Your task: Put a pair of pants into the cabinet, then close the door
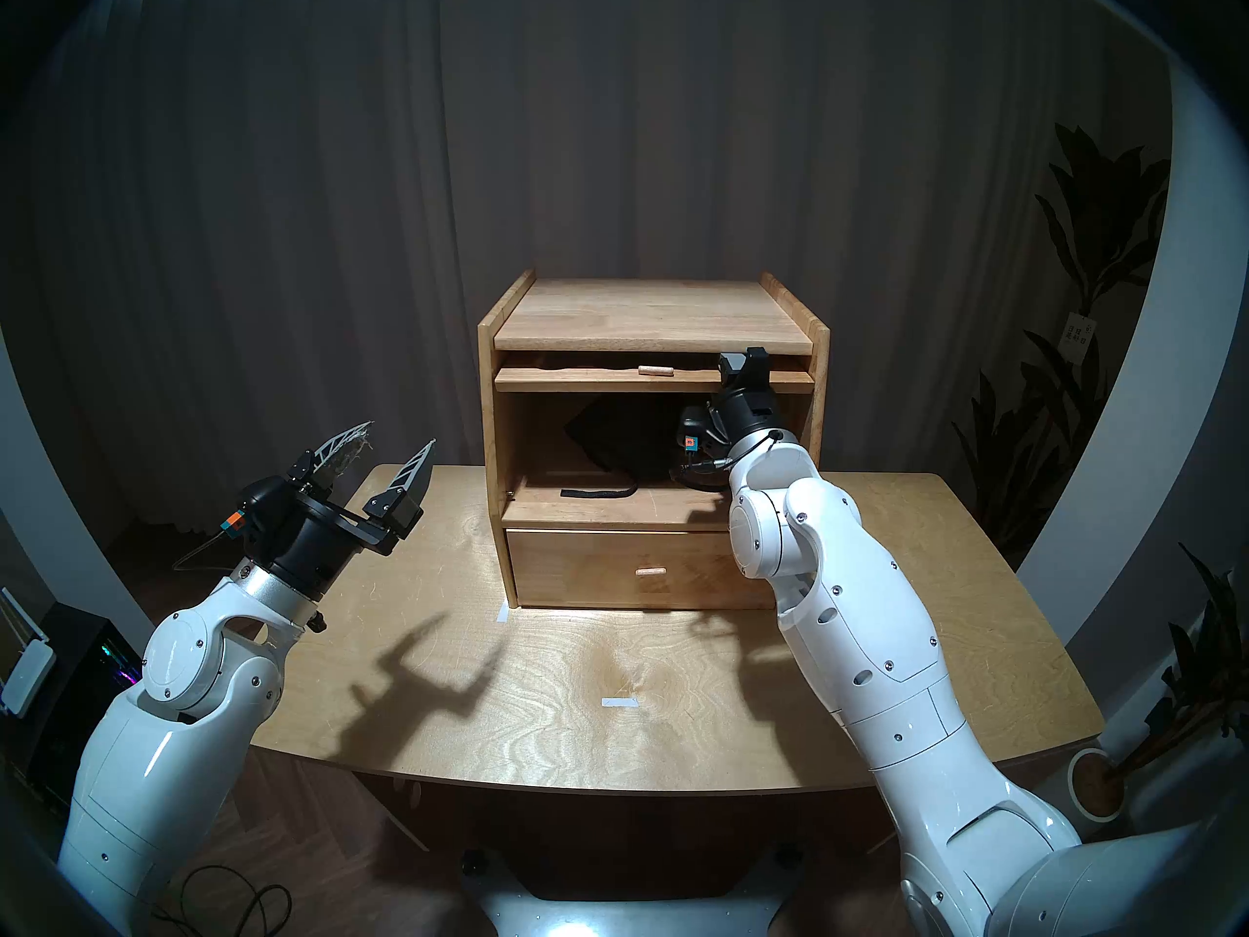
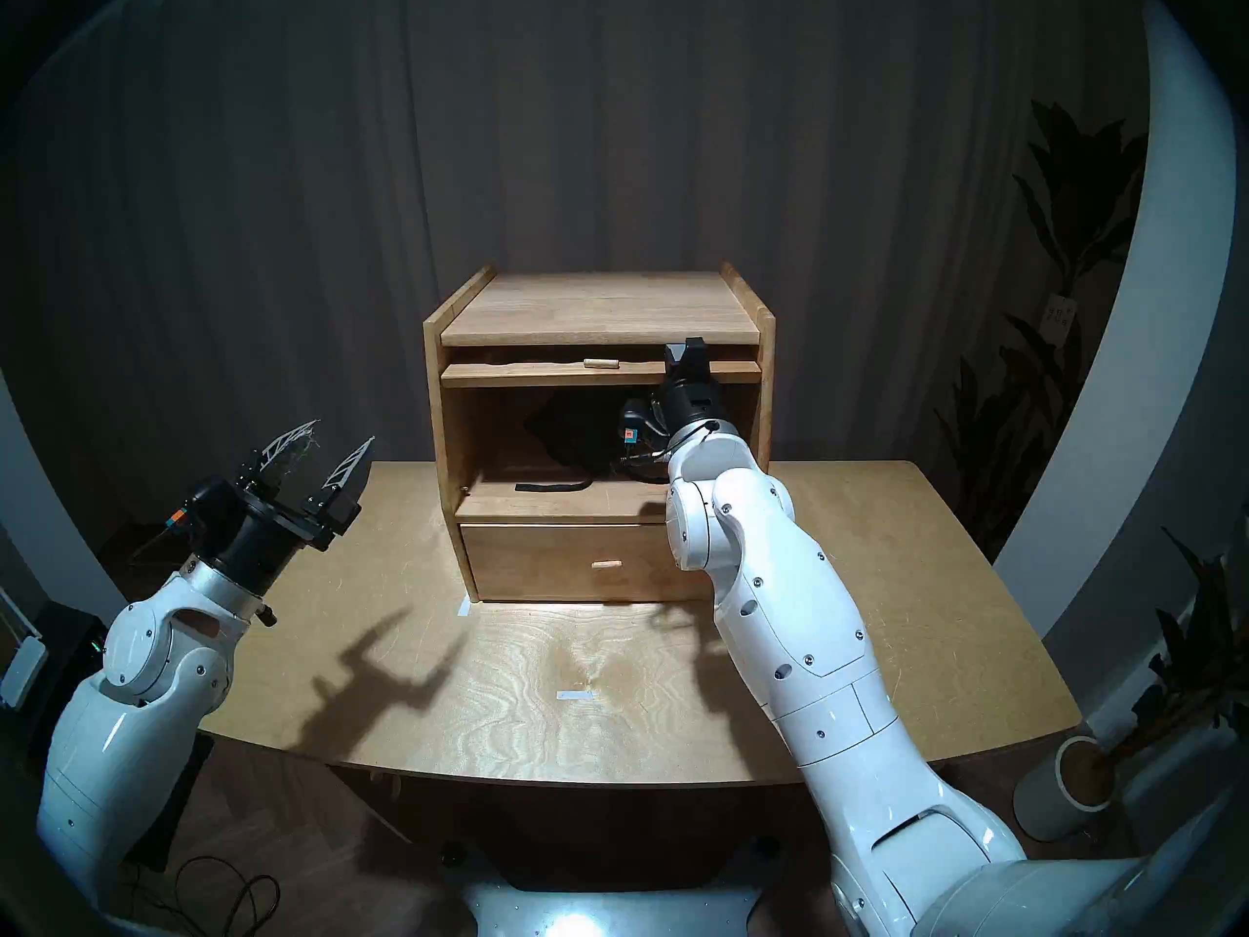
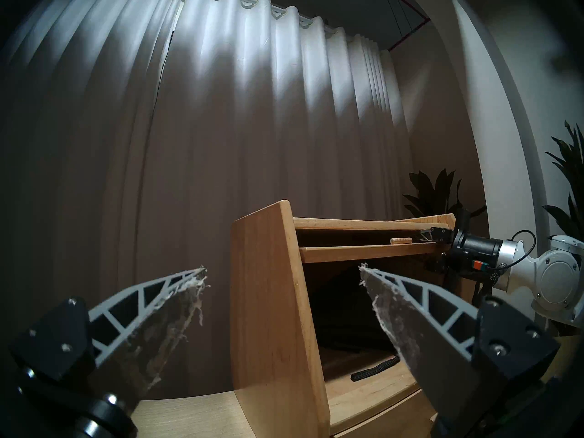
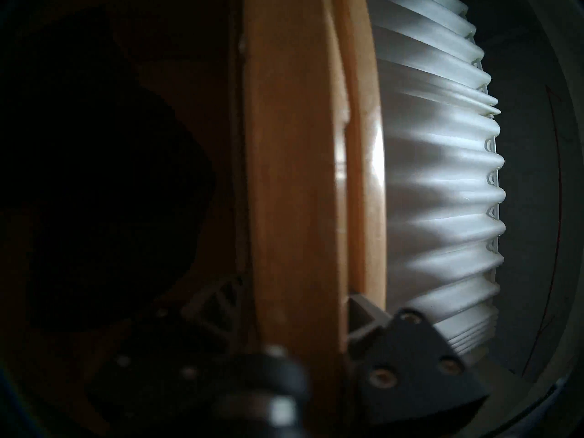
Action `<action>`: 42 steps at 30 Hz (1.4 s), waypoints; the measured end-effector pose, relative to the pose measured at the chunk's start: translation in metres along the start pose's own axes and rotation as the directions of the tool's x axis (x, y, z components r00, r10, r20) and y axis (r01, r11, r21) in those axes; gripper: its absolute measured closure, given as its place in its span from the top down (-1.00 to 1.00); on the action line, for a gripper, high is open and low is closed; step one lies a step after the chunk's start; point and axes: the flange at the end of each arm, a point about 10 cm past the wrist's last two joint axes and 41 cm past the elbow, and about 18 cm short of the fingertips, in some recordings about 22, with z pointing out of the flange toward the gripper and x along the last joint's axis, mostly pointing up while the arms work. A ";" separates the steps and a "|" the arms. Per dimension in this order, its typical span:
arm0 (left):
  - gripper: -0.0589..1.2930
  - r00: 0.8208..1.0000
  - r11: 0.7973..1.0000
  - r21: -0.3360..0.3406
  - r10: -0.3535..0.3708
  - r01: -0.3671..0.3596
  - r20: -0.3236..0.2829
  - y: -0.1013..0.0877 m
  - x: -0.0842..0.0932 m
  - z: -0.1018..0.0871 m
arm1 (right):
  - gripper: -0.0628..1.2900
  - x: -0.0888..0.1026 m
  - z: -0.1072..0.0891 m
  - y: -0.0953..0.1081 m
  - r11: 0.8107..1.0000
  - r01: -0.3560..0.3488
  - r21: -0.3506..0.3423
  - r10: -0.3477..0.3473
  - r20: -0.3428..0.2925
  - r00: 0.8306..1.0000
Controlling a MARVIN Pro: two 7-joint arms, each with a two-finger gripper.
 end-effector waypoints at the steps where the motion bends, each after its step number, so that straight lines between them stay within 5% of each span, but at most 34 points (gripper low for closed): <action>1: 0.94 1.000 1.000 0.000 0.000 0.000 0.000 0.000 0.000 0.000 | 0.65 0.000 -0.002 0.002 1.000 -0.013 0.010 0.013 -0.006 1.000; 2: 0.94 1.000 1.000 0.000 0.000 0.000 0.000 0.000 0.000 0.000 | 0.64 0.000 -0.003 0.002 1.000 -0.016 0.012 0.016 -0.007 1.000; 4: 0.94 1.000 1.000 0.000 0.000 0.000 0.000 0.000 0.000 0.000 | -0.18 0.000 -0.009 0.004 0.999 -0.033 0.023 0.033 -0.018 0.999; 6: 0.94 1.000 1.000 -0.001 0.000 0.000 0.000 0.000 0.000 0.000 | -0.47 0.000 -0.016 0.005 0.999 -0.044 0.027 0.044 -0.028 0.999; 23: 0.94 1.000 1.000 0.002 0.003 -0.003 -0.001 0.000 0.000 0.000 | -0.53 -0.002 -0.067 0.013 0.988 -0.144 0.065 0.148 -0.075 0.986; 26: 0.94 1.000 1.000 0.002 0.003 -0.003 -0.001 0.000 0.000 0.000 | -0.68 -0.003 -0.072 0.013 0.986 -0.156 0.065 0.161 -0.080 0.984; 42: 0.94 1.000 1.000 0.004 0.004 -0.004 -0.001 -0.001 0.000 0.000 | -0.74 0.009 -0.102 0.017 0.973 -0.211 0.093 0.222 -0.122 0.967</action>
